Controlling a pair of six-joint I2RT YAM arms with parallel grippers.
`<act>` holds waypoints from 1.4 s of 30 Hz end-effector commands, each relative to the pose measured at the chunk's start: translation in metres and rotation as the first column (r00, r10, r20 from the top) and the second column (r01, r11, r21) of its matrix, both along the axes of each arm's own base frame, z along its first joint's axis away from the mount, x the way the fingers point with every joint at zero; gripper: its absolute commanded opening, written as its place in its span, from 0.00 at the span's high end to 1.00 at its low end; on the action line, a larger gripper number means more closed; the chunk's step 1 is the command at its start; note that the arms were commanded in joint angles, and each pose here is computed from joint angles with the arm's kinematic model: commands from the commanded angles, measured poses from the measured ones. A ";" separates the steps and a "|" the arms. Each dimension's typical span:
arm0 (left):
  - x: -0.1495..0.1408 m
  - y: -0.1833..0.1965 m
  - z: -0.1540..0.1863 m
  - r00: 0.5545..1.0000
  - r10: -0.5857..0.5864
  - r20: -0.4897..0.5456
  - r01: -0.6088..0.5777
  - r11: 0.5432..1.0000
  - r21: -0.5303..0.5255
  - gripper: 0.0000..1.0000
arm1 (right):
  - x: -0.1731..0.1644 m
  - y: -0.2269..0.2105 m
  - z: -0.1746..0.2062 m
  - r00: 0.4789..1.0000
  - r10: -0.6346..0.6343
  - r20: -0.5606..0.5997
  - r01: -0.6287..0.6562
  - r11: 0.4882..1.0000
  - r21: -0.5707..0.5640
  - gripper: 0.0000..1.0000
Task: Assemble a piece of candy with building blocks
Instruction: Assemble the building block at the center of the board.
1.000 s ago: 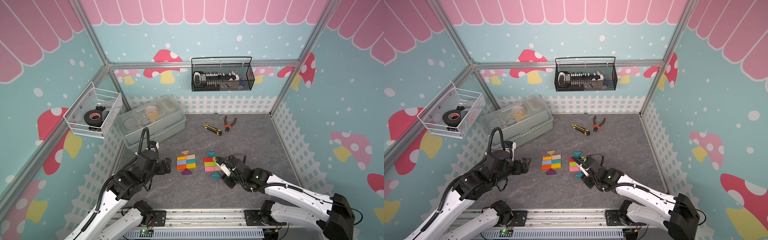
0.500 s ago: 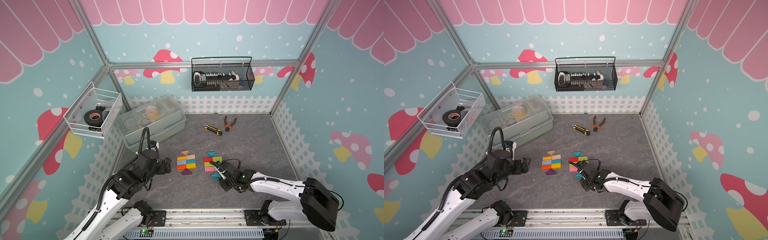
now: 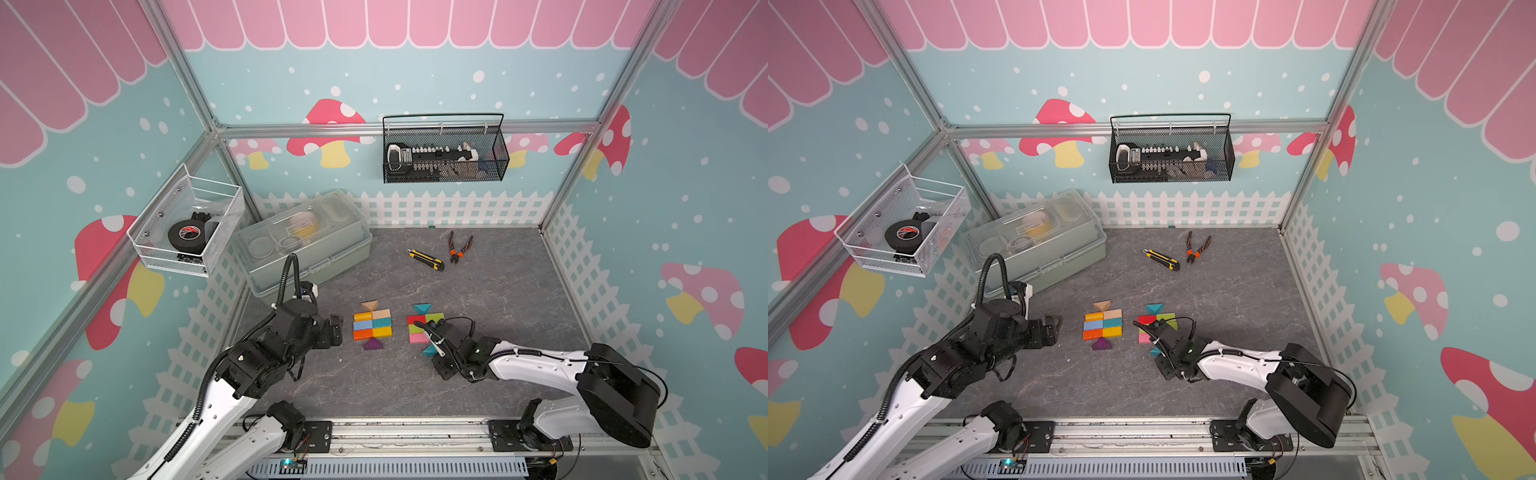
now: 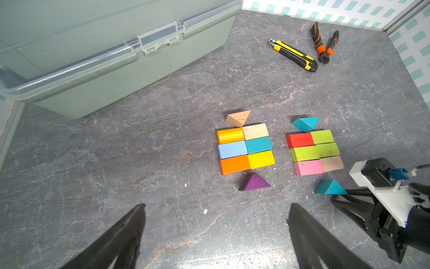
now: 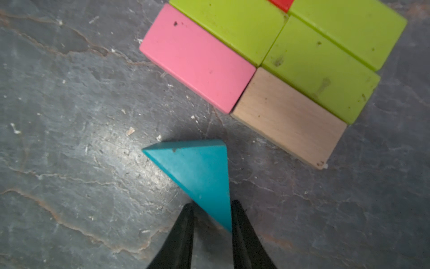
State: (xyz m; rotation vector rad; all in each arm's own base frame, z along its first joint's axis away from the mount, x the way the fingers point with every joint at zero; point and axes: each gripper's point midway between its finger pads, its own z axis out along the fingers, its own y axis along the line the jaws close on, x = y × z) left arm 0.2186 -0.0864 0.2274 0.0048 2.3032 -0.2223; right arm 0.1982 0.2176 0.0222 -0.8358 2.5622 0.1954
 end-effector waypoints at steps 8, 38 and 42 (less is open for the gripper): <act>-0.001 0.001 -0.006 1.000 -0.011 -0.013 0.011 1.000 0.013 0.06 | 0.015 0.007 0.008 0.999 -0.038 0.032 0.038 0.999 0.020 0.76; -0.001 -0.001 -0.007 1.000 -0.017 -0.020 0.017 1.000 0.011 0.05 | 0.019 0.005 0.003 1.000 -0.015 0.027 0.015 1.000 -0.006 0.80; -0.001 -0.001 -0.008 1.000 -0.018 -0.022 0.018 1.000 0.012 0.05 | 0.022 0.000 0.004 0.998 -0.038 0.040 0.039 0.999 -0.012 0.80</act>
